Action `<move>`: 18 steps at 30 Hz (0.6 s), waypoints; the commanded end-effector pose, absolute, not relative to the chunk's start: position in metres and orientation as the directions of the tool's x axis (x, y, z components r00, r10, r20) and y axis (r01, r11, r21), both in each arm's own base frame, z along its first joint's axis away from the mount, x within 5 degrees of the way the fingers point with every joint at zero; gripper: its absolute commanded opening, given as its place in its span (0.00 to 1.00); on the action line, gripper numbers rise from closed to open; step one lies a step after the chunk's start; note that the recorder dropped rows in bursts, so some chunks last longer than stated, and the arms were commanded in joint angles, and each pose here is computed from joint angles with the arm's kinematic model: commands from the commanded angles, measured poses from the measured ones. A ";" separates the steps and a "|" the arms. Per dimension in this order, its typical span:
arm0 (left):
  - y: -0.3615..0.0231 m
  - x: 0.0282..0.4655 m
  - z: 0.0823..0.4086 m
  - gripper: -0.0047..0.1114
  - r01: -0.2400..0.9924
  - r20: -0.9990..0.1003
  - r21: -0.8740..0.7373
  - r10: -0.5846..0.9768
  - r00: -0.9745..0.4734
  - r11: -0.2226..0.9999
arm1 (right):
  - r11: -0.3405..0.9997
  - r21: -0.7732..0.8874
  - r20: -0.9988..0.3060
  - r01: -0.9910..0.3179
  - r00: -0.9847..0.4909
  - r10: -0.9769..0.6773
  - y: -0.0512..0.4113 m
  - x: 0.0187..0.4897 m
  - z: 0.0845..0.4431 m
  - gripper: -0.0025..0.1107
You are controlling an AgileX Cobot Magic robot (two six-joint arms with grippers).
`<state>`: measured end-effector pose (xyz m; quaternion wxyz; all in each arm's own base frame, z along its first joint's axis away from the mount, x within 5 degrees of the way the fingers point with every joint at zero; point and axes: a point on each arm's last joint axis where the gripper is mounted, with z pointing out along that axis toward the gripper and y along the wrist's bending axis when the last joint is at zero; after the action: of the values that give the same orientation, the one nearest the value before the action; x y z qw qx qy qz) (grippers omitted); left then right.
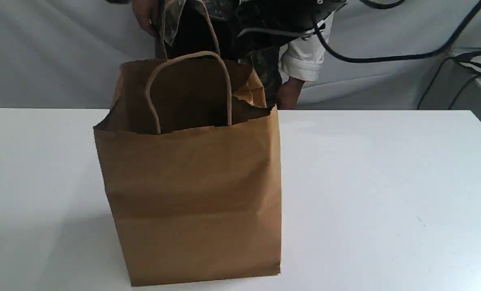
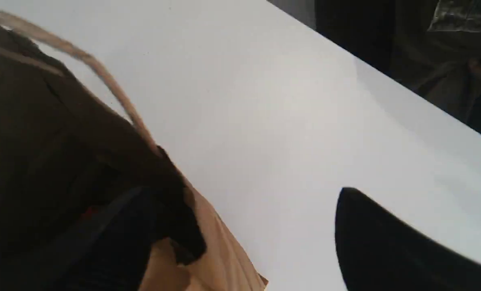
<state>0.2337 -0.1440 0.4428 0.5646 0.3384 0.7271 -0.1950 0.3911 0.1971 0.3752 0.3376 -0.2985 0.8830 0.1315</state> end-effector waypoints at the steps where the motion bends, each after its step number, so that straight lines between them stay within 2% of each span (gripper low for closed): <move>1: -0.140 0.224 0.454 0.56 0.709 -0.965 0.106 0.244 -0.096 0.697 | 0.792 0.002 -0.682 -0.611 -0.579 -0.445 0.189 0.380 0.394 0.57; 5: -0.131 0.206 0.469 0.56 0.700 -0.975 0.128 0.219 -0.042 0.702 | 0.811 -0.052 -0.690 -0.583 -0.566 -0.451 0.178 0.369 0.412 0.56; 10: -0.114 0.178 0.486 0.56 0.670 -0.964 0.228 0.259 0.055 0.706 | 0.848 -0.079 -0.721 -0.524 -0.558 -0.412 0.162 0.348 0.441 0.56; 18: -0.088 0.119 0.502 0.56 0.666 -0.968 0.246 0.210 0.135 0.704 | 0.876 -0.122 -0.788 -0.466 -0.491 -0.371 0.136 0.304 0.490 0.56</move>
<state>0.1319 -0.0928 0.5015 0.6661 0.3470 0.6394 -0.1643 0.3147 0.1442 0.4786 0.4306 -0.2490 0.8651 0.0649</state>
